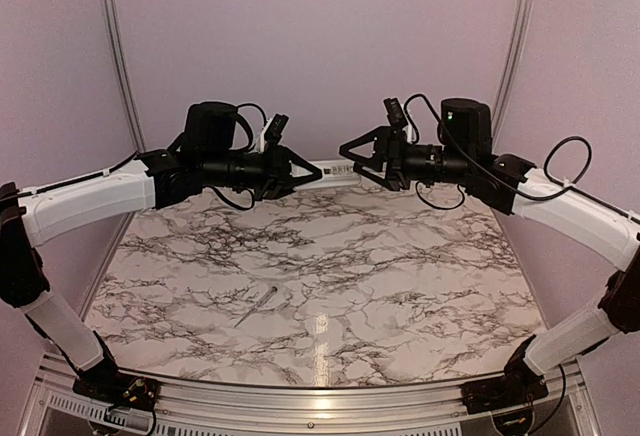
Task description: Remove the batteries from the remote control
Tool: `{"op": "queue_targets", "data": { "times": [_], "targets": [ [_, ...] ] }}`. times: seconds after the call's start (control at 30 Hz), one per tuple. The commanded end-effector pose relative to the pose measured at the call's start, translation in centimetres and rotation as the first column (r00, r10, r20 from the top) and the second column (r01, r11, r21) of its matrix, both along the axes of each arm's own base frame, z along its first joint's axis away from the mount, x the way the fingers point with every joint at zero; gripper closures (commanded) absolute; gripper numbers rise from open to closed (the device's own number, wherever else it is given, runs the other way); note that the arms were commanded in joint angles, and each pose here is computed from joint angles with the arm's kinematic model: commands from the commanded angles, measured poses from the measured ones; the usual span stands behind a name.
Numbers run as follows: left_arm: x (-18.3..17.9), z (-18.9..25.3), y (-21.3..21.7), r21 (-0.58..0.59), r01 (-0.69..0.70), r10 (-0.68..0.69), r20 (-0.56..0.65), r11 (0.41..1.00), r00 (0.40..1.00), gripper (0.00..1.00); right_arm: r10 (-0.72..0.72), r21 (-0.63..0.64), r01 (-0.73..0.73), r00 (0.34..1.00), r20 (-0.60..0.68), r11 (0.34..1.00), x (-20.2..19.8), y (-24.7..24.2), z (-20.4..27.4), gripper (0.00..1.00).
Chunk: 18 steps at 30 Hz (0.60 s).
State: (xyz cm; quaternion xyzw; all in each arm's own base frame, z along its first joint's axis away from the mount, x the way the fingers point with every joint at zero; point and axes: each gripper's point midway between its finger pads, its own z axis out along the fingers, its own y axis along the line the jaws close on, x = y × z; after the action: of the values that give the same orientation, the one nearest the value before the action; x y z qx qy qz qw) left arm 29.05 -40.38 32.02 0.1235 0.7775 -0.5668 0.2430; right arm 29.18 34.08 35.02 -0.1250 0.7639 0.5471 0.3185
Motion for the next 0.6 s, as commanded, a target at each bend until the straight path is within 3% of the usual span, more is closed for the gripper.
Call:
{"op": "queue_targets", "data": {
  "times": [0.0,0.33,0.57],
  "targets": [
    [-5.4,8.2,-1.0,-0.191,0.253,-0.201,0.256,0.948,0.946,1.0,0.13,0.063,-0.126,0.99,-0.063,0.99,-2.2,1.4,-0.8,0.19],
    [-5.9,8.4,-0.8,-0.195,0.271,-0.21,0.285,0.943,0.935,1.0,0.171,0.118,-0.165,0.984,-0.045,0.979,-2.8,1.0,0.1,0.19],
    [-4.8,6.7,-0.6,-0.156,0.203,-0.161,0.245,0.967,0.956,1.0,0.24,0.147,-0.237,0.971,0.001,0.96,-4.3,1.0,1.9,0.18]
  ]
}}
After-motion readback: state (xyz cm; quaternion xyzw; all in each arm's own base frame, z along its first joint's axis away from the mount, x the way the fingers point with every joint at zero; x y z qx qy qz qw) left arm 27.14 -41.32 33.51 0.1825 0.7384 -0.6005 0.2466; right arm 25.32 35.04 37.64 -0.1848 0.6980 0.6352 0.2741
